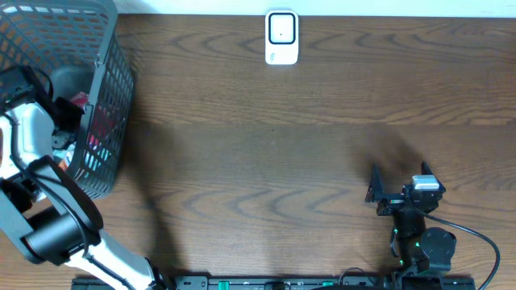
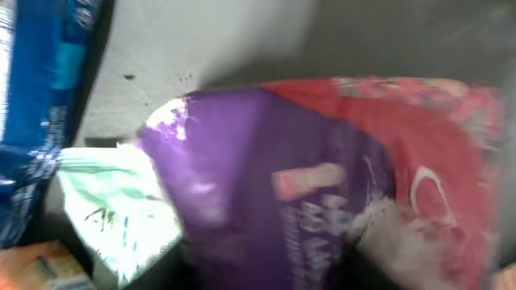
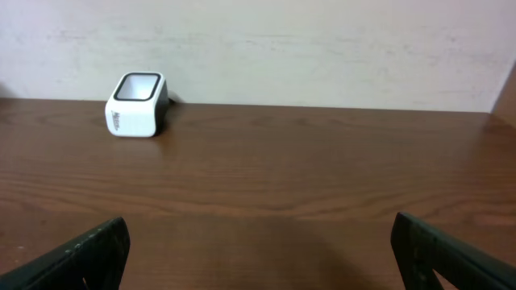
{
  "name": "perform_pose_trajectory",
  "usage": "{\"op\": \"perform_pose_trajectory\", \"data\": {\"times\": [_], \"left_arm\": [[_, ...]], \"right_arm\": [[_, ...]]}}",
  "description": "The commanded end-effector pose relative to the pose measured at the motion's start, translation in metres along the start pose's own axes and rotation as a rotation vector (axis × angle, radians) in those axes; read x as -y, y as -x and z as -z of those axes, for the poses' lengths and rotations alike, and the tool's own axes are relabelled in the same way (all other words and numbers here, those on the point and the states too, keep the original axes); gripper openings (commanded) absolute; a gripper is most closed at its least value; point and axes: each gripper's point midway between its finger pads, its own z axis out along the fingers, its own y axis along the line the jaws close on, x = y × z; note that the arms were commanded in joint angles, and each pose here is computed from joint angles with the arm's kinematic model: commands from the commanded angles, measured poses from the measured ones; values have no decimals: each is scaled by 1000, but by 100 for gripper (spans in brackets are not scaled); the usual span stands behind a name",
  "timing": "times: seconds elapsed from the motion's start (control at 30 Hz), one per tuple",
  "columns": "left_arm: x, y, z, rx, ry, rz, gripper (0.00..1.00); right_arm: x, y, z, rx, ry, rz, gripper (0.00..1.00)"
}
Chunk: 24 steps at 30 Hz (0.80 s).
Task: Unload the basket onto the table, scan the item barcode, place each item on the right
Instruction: 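Grasp the pink-purple box in the basket with the left gripper, then lift the box out and place it on the table near the scanner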
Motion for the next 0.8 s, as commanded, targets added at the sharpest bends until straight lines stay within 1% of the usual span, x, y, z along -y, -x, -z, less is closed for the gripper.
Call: {"op": "perform_pose_trajectory", "data": {"times": [0.0,0.03,0.17,0.3,0.43,0.53,0.7,0.77], "left_arm": [[-3,-10,-9,-38,11,-13,14],[-2,-8,-6,-32,7,-13,8],[3,2,13,15,-18,-10,7],[12,19,55,114,-73,-12,7],[23,34,117,257,-154,-10,8],[28,39,168,365,-216,-11,8],[28,31,258,529,-348,71,8],[30,23,287,563,-423,98,7]], "right_arm": [[1,-1,0,0,-3,-14,99],[1,-1,0,0,-3,-15,99],[1,-1,0,0,-3,-15,99],[1,-1,0,0,-3,-15,99],[1,-1,0,0,-3,-15,99],[1,-1,0,0,-3,-14,99],[1,-1,0,0,-3,-14,99],[1,-1,0,0,-3,-14,99]]}}
